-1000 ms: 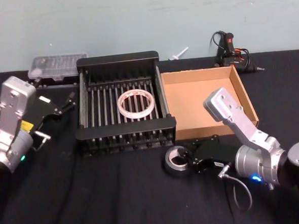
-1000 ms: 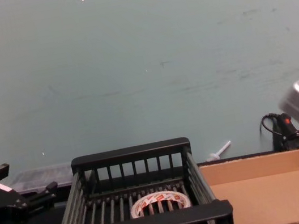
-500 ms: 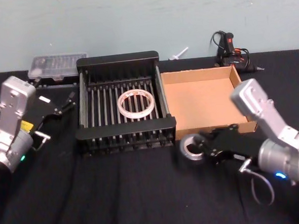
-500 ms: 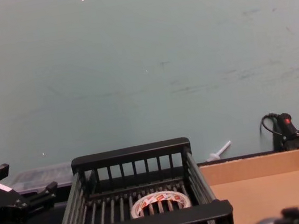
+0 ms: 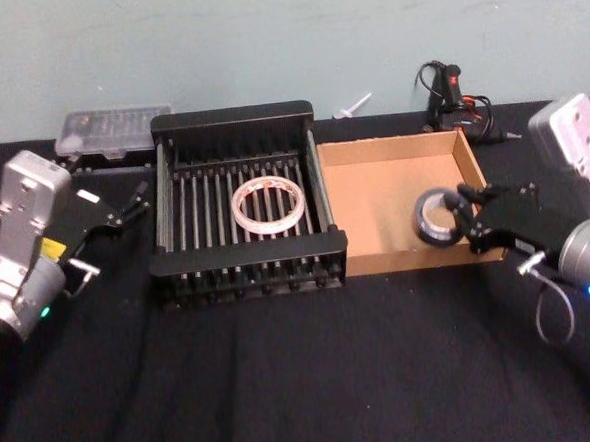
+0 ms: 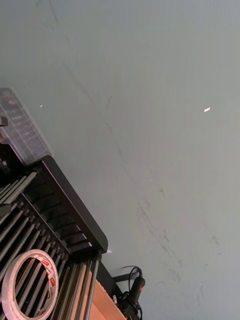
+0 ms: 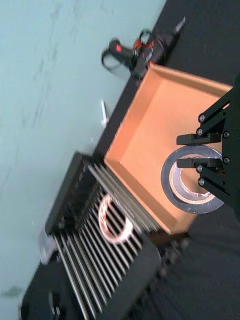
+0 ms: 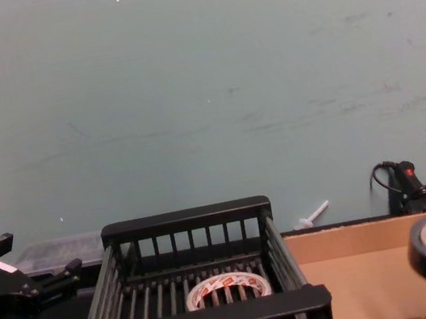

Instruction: Pick up the white tape and place it into the black box , Pick up the silver tape and place it into the brown box.

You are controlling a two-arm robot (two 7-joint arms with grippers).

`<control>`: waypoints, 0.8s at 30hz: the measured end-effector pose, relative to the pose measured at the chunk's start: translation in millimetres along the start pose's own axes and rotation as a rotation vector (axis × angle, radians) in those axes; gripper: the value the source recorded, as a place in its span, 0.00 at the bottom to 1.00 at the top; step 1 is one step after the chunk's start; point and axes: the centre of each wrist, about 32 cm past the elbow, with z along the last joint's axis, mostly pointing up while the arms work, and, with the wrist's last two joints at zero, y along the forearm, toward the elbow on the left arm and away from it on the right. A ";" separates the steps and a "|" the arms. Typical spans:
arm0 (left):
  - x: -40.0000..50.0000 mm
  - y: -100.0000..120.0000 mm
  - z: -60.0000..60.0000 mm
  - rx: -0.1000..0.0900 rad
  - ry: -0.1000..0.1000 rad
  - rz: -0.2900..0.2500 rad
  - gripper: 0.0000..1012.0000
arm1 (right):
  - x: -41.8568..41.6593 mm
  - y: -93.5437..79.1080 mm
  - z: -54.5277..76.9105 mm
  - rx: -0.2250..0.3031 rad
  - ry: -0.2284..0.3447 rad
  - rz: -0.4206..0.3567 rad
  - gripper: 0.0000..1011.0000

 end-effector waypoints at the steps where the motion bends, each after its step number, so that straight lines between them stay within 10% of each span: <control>1: 0.0 0.0 0.0 0.000 0.000 0.000 0.99 | 1.7 1.4 0.4 0.002 0.001 -0.009 0.16; 24: 0.0 0.0 0.0 0.000 0.000 0.000 0.99 | 41.8 88.9 27.8 0.007 0.063 -0.110 0.16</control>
